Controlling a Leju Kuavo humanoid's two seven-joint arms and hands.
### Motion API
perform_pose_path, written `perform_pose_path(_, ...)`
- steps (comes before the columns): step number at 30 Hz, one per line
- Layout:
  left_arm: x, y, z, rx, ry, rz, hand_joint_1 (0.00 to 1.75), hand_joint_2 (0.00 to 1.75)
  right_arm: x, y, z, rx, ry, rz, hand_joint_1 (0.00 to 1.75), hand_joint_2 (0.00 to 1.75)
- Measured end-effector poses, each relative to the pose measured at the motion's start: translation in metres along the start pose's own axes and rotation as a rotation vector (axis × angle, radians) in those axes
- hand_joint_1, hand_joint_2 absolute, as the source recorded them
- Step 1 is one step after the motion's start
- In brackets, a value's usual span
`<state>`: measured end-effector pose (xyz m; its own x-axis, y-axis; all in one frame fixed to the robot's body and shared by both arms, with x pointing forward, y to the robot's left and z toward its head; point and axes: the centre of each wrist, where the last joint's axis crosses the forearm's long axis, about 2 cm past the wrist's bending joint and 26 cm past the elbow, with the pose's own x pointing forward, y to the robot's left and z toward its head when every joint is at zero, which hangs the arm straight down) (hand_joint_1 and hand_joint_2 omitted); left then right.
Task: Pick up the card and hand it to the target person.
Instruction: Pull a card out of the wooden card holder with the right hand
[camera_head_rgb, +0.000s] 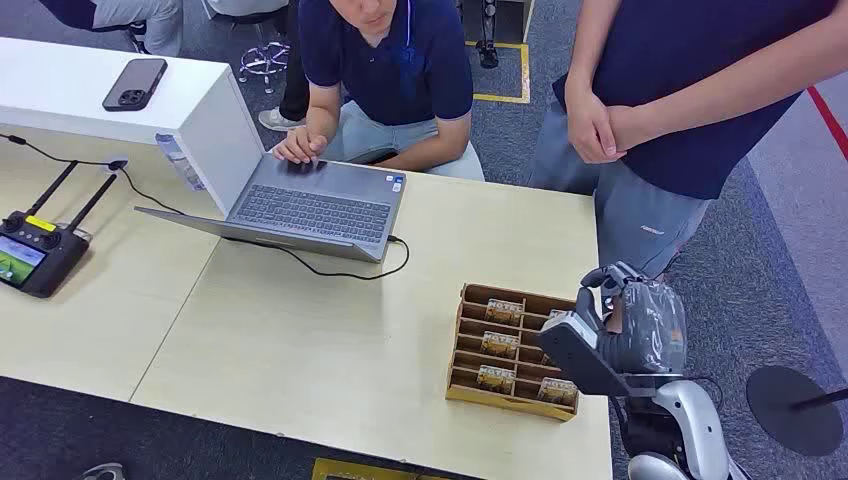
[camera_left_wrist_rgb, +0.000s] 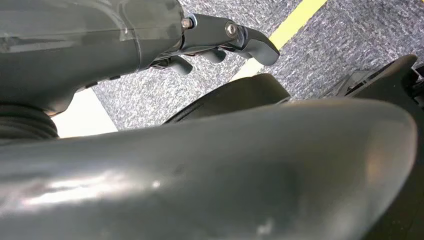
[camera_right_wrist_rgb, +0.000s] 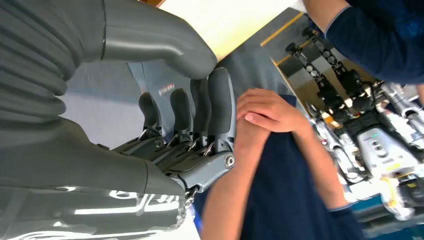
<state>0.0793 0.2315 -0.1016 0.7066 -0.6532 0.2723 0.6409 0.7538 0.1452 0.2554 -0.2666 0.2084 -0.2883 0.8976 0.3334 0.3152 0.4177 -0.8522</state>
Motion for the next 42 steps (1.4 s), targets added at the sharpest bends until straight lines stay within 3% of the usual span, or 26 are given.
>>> perform_pose_path(10,0.001,0.001,0.000,0.005,0.009,-0.009,0.00,0.00,0.018,0.015,0.006,0.059,-0.104,0.176,0.79,1.75)
perform_pose_path(16,0.002,0.002,0.000,0.007,0.010,-0.016,0.00,0.00,0.027,0.025,0.005,0.090,-0.146,0.216,1.05,1.75)
perform_pose_path(25,0.002,0.002,0.000,0.004,0.010,-0.017,0.00,0.00,0.028,0.035,0.004,0.134,-0.147,0.247,1.23,1.75)
perform_pose_path(27,0.002,0.002,0.000,0.002,0.010,-0.017,0.00,0.00,0.026,0.037,0.004,0.144,-0.140,0.254,1.17,1.75)
perform_pose_path(34,0.002,0.002,0.000,0.000,0.010,-0.018,0.00,0.00,0.018,0.043,0.004,0.177,-0.100,0.278,0.69,1.75)
perform_pose_path(39,0.002,0.002,0.000,-0.001,0.010,-0.018,0.00,0.00,0.011,0.047,0.004,0.193,-0.075,0.290,0.65,1.75)
perform_pose_path(42,0.002,0.002,0.000,-0.001,0.010,-0.018,0.00,0.00,0.007,0.049,0.005,0.198,-0.061,0.296,0.72,1.75)
